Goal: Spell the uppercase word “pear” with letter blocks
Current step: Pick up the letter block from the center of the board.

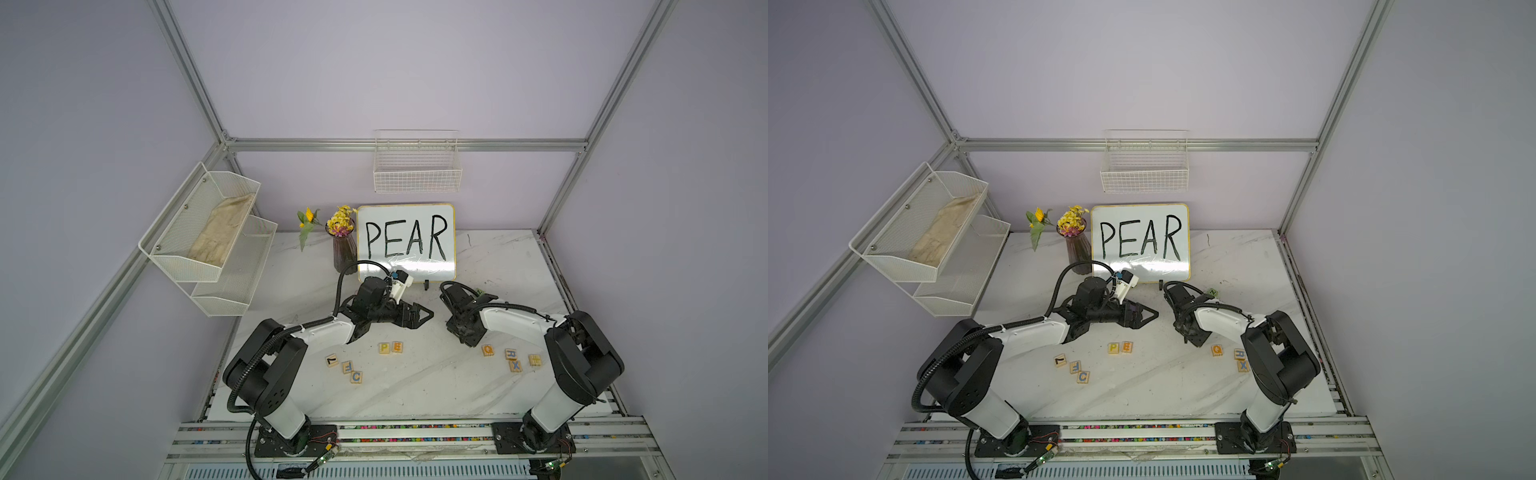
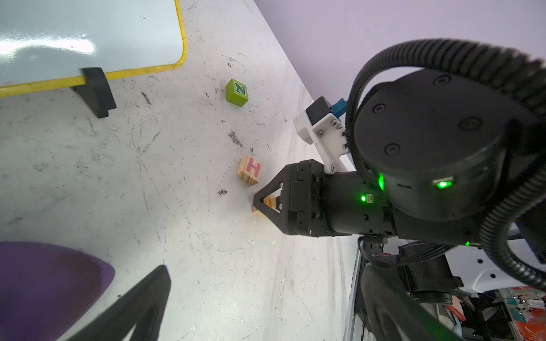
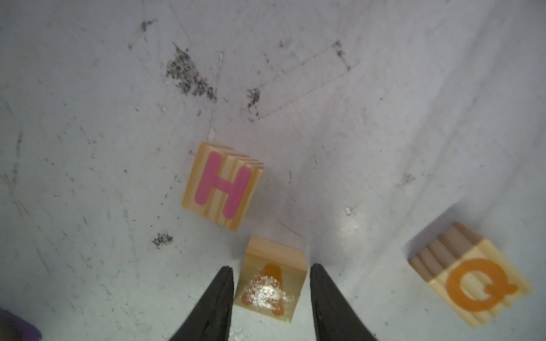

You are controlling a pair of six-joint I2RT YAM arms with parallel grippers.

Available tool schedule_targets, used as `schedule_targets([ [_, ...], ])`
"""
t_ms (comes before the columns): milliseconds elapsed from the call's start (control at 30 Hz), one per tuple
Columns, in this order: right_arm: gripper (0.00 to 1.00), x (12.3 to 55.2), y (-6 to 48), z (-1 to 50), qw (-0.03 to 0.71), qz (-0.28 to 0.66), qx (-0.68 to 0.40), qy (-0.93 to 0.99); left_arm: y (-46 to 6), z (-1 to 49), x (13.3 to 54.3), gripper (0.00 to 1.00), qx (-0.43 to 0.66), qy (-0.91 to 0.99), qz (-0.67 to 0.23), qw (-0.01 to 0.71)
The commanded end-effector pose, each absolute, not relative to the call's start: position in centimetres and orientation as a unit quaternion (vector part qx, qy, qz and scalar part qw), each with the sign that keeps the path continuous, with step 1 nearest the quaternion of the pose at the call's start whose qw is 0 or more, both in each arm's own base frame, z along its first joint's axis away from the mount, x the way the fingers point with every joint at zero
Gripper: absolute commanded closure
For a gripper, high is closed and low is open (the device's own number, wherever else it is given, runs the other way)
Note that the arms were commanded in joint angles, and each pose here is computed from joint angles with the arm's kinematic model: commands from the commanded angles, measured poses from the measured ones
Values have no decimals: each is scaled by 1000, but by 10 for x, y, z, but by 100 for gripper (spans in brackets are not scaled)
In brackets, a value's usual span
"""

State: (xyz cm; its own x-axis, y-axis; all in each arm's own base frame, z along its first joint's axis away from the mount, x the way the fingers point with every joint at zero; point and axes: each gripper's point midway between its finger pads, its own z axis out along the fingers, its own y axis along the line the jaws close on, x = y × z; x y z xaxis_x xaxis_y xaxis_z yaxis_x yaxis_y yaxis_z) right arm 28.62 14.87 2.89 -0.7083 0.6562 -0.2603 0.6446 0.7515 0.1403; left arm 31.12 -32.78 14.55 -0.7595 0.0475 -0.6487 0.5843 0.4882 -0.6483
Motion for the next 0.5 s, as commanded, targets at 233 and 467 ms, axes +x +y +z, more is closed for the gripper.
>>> schedule_targets([
  [233, 58, 281, 141, 20, 148, 6, 369, 917, -337, 188, 326, 0, 220, 781, -477, 339],
  [467, 64, 283, 135, 29, 164, 0, 368, 915, -336, 191, 325, 0, 222, 780, -475, 343],
])
